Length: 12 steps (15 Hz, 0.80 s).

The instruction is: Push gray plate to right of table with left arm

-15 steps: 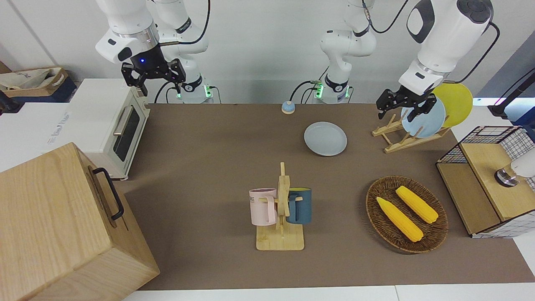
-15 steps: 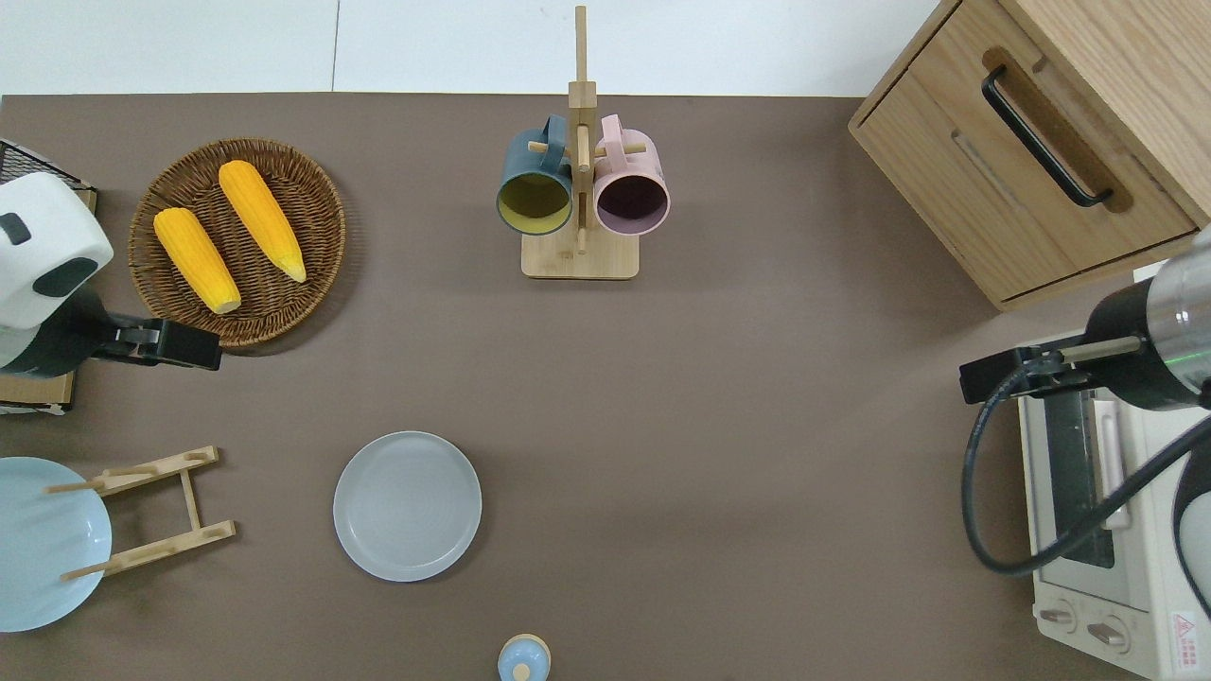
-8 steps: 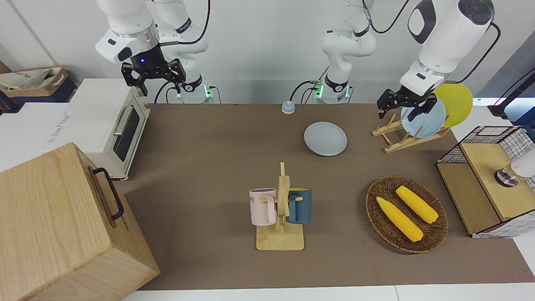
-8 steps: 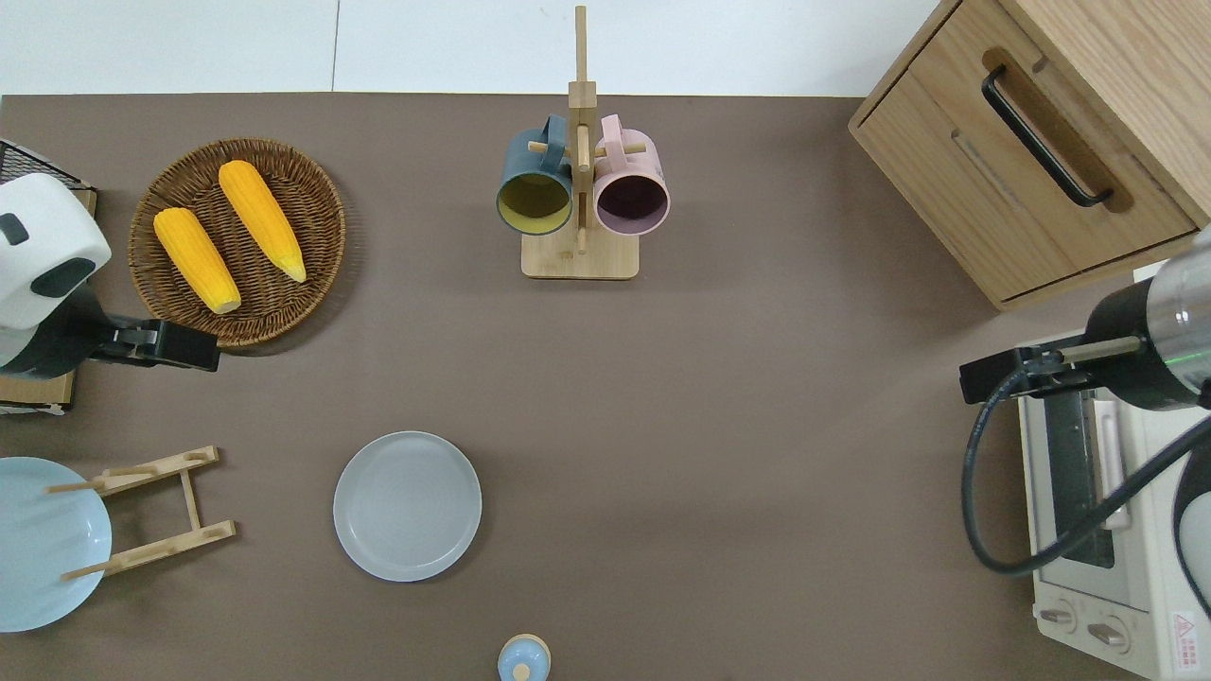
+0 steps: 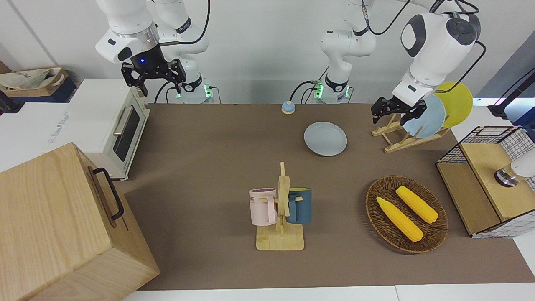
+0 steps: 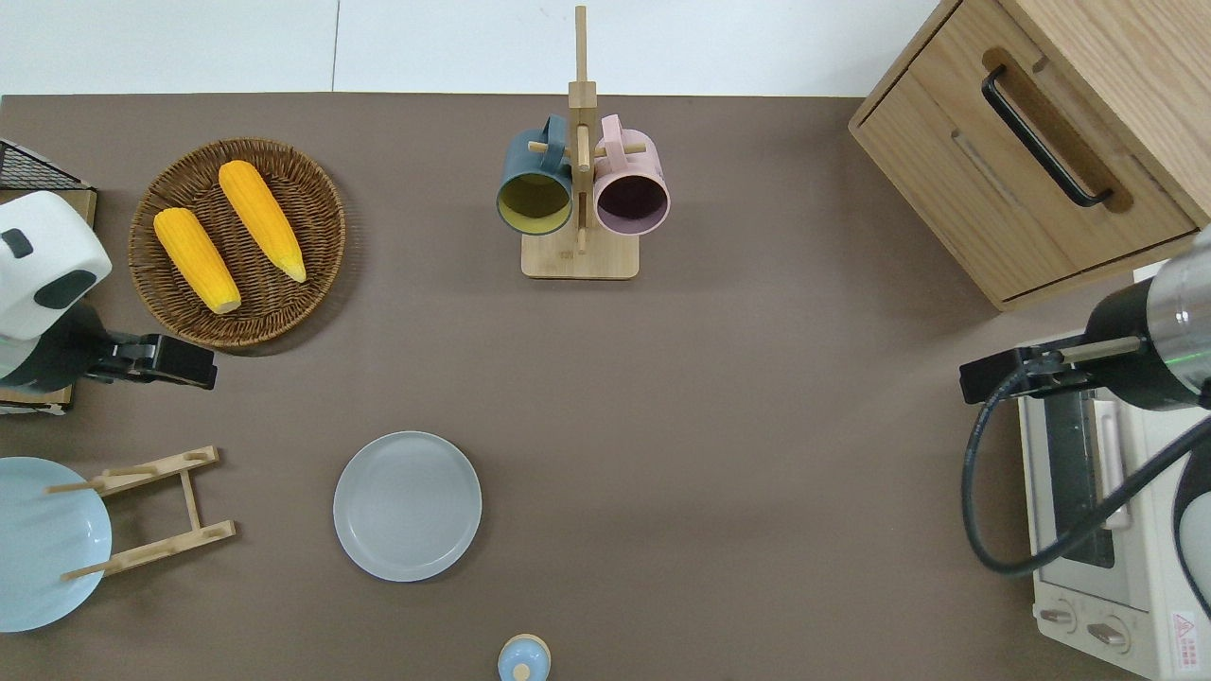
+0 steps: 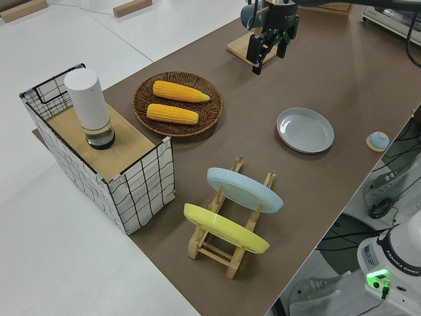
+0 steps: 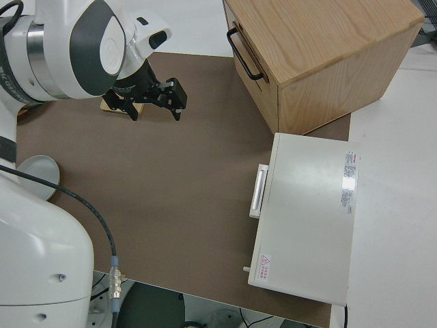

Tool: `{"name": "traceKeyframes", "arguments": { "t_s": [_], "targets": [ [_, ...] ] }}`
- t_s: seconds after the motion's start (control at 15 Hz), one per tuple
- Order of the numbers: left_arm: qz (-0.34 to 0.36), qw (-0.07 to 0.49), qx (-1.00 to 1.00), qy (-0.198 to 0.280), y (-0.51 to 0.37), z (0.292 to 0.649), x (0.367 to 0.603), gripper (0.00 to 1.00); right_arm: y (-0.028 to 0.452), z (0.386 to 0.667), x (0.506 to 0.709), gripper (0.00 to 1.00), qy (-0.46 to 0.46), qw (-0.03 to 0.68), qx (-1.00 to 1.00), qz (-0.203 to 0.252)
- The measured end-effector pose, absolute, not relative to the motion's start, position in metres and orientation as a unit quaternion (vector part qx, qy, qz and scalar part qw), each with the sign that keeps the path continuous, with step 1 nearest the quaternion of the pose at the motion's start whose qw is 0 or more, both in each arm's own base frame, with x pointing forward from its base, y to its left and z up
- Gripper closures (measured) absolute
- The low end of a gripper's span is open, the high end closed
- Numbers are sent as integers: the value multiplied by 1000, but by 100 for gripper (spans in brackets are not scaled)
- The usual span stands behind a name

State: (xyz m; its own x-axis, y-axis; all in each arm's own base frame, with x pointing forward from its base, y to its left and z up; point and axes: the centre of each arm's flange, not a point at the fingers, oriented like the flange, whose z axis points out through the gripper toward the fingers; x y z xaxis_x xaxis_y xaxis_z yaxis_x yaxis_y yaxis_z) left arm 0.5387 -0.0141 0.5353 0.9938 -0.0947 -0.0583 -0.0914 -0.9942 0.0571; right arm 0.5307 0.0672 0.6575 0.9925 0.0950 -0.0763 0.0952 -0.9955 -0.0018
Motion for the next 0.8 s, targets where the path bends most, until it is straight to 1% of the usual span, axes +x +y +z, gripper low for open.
{"name": "traceKeyframes", "arguments": {
  "t_s": [0.13, 0.27, 0.4, 0.6, 0.73, 0.8],
  "targets": [
    [-16, 31, 999, -41, -14, 512, 520, 0, 67, 657, 531, 1, 48, 1, 998, -38],
    [-13, 34, 999, -39, -14, 487, 499, 0, 67, 657, 531, 1, 48, 1, 998, -38],
    [-14, 36, 998, -40, -15, 465, 483, 0, 67, 657, 531, 1, 48, 1, 998, -38],
    [-12, 36, 999, -39, -17, 429, 464, 0, 67, 657, 531, 1, 48, 1, 998, -38],
    [-10, 35, 999, -38, -21, 414, 456, 1, 67, 657, 531, 1, 48, 1, 998, -38],
    [-5, 34, 999, -34, -24, 404, 452, 4, 67, 657, 531, 1, 48, 1, 998, -38]
  ]
}}
